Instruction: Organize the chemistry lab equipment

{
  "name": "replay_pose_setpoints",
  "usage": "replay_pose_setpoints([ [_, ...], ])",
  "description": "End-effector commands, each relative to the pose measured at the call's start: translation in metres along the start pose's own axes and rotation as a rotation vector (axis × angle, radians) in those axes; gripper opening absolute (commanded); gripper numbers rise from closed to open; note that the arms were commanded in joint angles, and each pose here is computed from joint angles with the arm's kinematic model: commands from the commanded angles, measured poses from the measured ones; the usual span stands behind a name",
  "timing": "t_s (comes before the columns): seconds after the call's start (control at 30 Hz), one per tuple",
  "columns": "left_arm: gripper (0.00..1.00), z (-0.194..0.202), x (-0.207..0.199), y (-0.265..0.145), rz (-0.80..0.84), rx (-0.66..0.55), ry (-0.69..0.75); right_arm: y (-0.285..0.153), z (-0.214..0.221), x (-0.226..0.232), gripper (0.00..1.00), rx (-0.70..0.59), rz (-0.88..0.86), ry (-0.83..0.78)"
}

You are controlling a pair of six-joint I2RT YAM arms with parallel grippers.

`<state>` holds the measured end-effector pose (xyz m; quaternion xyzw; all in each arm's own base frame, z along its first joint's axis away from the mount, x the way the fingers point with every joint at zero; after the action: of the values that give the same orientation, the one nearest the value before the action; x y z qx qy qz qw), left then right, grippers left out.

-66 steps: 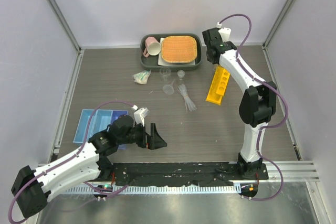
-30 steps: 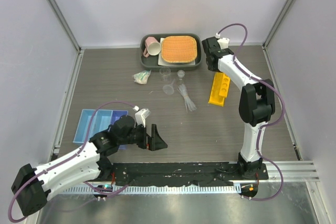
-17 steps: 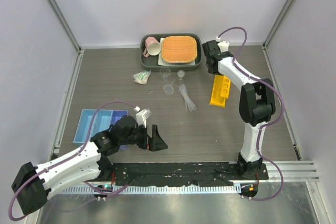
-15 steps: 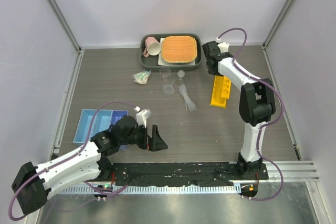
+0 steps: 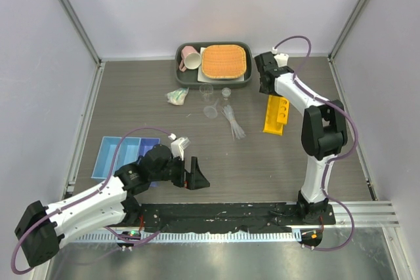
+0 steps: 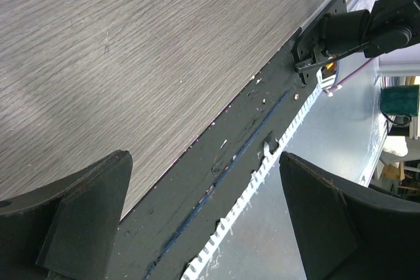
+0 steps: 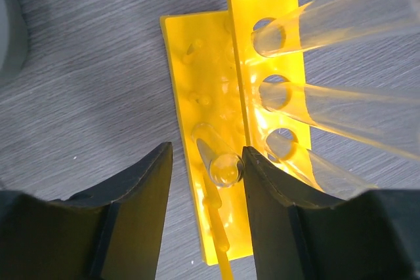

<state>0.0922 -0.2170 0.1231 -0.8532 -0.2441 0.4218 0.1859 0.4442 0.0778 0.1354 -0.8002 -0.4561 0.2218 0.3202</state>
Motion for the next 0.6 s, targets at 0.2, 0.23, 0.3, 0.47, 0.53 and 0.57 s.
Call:
replay_pose_setpoints([
  [0.2, 1.00, -0.006, -0.006, 0.001, 0.023, -0.018, 0.038, -0.069, -0.048, -0.006, 0.54, -0.127, -0.116, 0.094],
  [0.23, 1.00, -0.006, -0.006, 0.001, 0.023, -0.020, 0.039, -0.076, -0.048, -0.003, 0.54, -0.132, -0.129, 0.081],
  [0.3, 1.00, -0.005, -0.005, 0.001, 0.017, -0.017, 0.039, -0.089, -0.051, -0.006, 0.54, -0.158, -0.130, 0.076],
  [0.47, 1.00, -0.005, -0.005, 0.001, 0.011, -0.014, 0.045, -0.121, -0.030, 0.004, 0.54, -0.188, -0.162, -0.005],
  [0.53, 1.00, -0.006, -0.005, 0.000, 0.007, -0.016, 0.045, -0.127, -0.021, 0.001, 0.54, -0.182, -0.166, -0.019],
  [0.57, 1.00, -0.007, -0.007, 0.000, 0.010, -0.019, 0.048, -0.130, -0.016, 0.000, 0.55, -0.180, -0.171, -0.024],
])
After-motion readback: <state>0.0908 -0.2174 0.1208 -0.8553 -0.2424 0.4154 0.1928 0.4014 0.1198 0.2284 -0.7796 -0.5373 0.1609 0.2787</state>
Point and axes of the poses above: each gripper's point midway between its finger pads, its own y axis out along the fingers, its own x axis along the line the jaws close on, z = x × y, the point moved 4 cm from there along -y, back along the fingers, and after that the axes turned 8 degrees about y, right-handed, at the moved point
